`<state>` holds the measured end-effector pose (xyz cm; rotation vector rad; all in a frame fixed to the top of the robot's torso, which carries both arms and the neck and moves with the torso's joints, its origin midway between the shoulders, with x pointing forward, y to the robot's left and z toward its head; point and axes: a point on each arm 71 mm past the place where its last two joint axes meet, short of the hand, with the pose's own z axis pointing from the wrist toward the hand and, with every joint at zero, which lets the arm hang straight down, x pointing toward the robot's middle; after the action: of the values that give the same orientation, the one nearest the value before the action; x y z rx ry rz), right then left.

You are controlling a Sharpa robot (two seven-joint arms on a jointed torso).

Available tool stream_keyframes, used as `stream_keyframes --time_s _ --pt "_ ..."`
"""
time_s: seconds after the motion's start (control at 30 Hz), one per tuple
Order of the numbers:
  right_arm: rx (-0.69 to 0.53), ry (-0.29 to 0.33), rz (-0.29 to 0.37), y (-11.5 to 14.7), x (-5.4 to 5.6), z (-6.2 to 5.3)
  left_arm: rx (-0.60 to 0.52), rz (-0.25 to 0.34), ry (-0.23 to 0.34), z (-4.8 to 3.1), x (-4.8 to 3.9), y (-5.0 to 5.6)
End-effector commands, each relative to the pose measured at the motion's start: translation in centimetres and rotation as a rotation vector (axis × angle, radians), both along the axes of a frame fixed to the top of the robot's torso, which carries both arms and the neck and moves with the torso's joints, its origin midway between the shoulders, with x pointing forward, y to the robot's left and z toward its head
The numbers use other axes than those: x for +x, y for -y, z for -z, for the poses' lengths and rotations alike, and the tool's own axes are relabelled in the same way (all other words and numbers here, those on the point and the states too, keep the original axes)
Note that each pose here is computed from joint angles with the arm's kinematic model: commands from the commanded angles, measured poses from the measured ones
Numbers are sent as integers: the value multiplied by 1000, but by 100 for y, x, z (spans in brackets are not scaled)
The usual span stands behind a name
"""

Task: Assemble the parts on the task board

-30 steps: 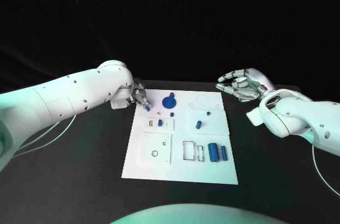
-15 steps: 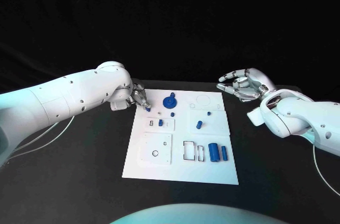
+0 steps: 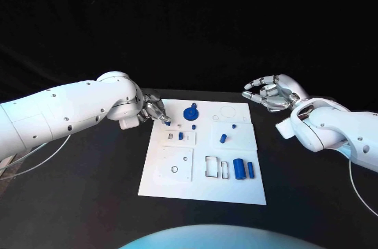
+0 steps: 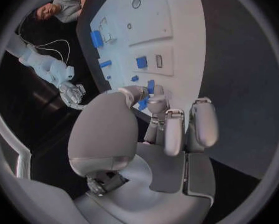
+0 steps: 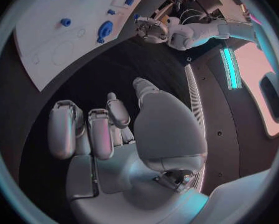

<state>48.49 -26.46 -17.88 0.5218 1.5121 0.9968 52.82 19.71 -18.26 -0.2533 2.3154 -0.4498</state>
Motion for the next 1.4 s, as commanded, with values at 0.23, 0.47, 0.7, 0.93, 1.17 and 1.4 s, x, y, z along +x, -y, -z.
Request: stream_keyframes --time_s 0.23,0.47,0.7,0.93,1.17,1.4 --pt "-3 9 -7 9 0 3 -24 26 111 -18 -106 58" --pt "-3 4 -7 4 0 11 24 47 125 115 -183 98" --pt "-2 2 -7 1 -1 16 60 68 99 210 -233 120" --pt "-2 2 -7 -1 -2 17 75 82 71 259 -254 135" --pt "-2 2 -8 -2 -4 17 89 86 55 320 -272 139" --pt "-2 2 -8 -1 -4 17 97 91 43 344 -280 141"
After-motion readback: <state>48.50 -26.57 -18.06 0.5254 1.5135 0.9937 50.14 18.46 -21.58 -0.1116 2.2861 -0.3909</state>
